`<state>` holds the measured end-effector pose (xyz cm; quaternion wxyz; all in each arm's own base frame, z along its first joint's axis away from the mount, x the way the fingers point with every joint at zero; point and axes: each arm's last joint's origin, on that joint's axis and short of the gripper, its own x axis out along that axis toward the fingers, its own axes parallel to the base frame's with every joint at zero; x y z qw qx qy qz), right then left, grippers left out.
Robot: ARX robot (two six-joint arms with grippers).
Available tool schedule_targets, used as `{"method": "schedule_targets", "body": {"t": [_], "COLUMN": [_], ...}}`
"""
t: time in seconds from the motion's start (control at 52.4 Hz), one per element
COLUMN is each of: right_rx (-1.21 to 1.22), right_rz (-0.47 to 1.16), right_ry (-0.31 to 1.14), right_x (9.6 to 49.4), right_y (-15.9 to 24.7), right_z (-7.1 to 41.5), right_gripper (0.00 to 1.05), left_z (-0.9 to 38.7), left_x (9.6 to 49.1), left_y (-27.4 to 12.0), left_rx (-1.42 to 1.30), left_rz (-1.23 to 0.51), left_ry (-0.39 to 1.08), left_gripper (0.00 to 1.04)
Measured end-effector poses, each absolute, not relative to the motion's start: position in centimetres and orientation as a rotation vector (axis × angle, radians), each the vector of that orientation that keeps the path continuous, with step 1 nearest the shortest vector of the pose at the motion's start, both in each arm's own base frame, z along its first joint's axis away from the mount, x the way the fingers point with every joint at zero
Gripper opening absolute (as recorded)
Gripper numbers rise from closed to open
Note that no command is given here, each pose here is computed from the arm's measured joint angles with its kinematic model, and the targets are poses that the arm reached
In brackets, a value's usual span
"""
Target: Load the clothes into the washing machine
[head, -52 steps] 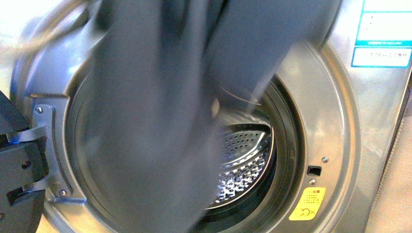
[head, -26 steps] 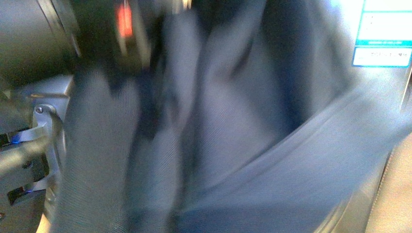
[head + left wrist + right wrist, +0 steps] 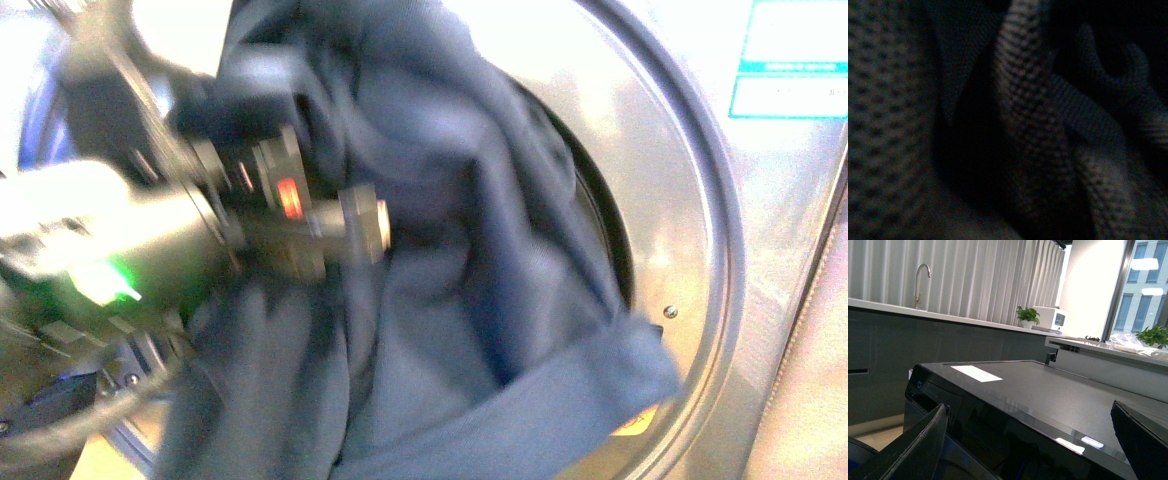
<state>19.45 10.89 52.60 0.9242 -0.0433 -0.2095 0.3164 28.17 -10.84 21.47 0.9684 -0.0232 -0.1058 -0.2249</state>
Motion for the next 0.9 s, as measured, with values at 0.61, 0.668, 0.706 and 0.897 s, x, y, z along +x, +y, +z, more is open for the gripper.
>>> {"method": "schedule_targets", "body": {"t": [0.61,0.668,0.706,0.897], "right_rx": [-0.089,-0.089,-0.089,-0.089], "right_rz": [0.65,0.65,0.649,0.649], "right_ry": [-0.43,-0.43,-0.43,-0.43], "right_x": [19.5,19.5,19.5,19.5], "right_y": [10.9,10.9,10.9,10.9], "right_z": [52.6,52.6,52.6,52.6], "right_gripper": [0.97,0.97,0.97,0.97], "left_z": [16.9,16.5,16.1,15.1], "left_x": [36.5,37.3,37.8,40.8], "left_y": [-11.6,-11.8,-11.9,-11.9], "left_rx": [0.001,0.007,0.011,0.029], "left_rz": [-0.287,-0.279,-0.274,-0.231], "left_ry": [-0.102,-0.092,-0.084,-0.054], "left_gripper": [0.14,0.14,0.14,0.14]}}
